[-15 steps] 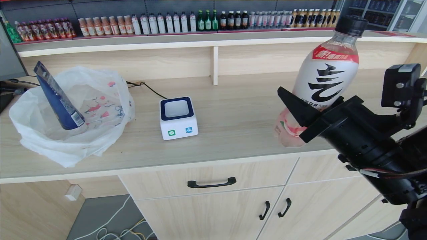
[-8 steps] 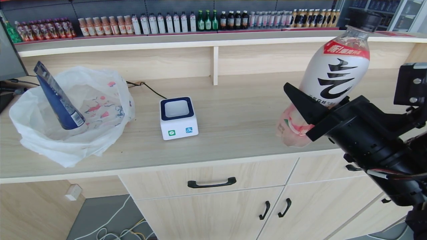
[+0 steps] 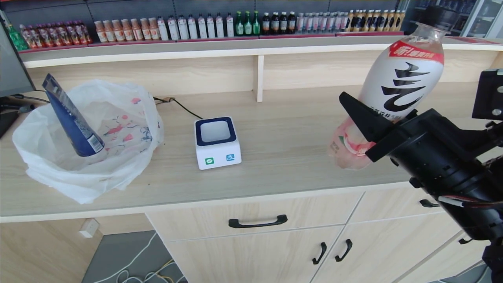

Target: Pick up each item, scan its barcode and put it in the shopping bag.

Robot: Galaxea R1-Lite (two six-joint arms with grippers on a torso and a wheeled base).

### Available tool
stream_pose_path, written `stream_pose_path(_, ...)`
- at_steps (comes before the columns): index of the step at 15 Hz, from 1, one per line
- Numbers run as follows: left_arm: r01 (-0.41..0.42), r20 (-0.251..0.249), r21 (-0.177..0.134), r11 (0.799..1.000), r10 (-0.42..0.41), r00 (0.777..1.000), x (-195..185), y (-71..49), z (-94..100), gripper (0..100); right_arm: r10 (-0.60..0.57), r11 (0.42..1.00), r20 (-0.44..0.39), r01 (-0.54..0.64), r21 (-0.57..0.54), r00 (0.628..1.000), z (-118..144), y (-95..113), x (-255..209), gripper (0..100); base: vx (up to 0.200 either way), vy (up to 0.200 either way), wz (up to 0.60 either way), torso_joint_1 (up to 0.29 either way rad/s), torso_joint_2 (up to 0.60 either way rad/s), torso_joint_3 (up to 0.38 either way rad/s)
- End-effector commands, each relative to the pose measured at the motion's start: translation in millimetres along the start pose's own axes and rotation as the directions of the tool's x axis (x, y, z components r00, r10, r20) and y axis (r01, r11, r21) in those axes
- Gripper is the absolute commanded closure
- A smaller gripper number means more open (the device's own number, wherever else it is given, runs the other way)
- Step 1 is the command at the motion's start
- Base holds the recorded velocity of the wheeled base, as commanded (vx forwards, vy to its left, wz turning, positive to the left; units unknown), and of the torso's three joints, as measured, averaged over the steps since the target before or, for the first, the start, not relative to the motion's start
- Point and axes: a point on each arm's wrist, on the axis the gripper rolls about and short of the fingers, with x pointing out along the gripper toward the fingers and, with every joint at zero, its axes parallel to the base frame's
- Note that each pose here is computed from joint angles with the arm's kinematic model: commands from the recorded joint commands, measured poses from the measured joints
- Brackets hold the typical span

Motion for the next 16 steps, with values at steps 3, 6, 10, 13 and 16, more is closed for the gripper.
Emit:
stream_pose_path(3, 0.001, 0.000, -0.001, 1.000, -0.001, 1.000, 0.0, 0.0, 0.0, 0, 0.005, 1.000, 0.002, -0.005, 0.001, 1.000, -1.4, 0.8, 1.2, 100, 0.000, 0.200, 0.00, 0.010, 0.00, 0.001)
stream_pose_path(6, 0.001, 0.000, -0.001, 1.000, -0.001, 1.000, 0.0, 0.0, 0.0, 0, 0.005, 1.000, 0.005, -0.005, 0.000, 1.000, -0.4, 0.8, 0.9, 100, 0.000, 0.200, 0.00, 0.004, 0.01, 0.001)
stream_pose_path(10, -0.001, 0.000, -0.004, 1.000, 0.001, 1.000, 0.0, 0.0, 0.0, 0, 0.006, 1.000, 0.014, -0.006, 0.003, 1.000, 0.4, 1.2, 4.1, 100, 0.000, 0.200, 0.00, 0.001, 0.00, 0.005)
stream_pose_path(13, 0.001, -0.001, -0.005, 1.000, -0.001, 1.000, 0.0, 0.0, -0.2, 0, 0.007, 1.000, 0.020, -0.008, 0.004, 1.000, 0.8, 1.2, 6.4, 100, 0.000, 0.200, 0.00, 0.004, 0.00, 0.005)
stream_pose_path(16, -0.001, 0.000, -0.002, 1.000, 0.001, 1.000, 0.0, 0.0, 0.0, 0, 0.007, 1.000, 0.026, -0.007, 0.007, 1.000, 2.6, 1.1, 6.2, 100, 0.000, 0.133, 0.00, 0.003, 0.00, 0.000)
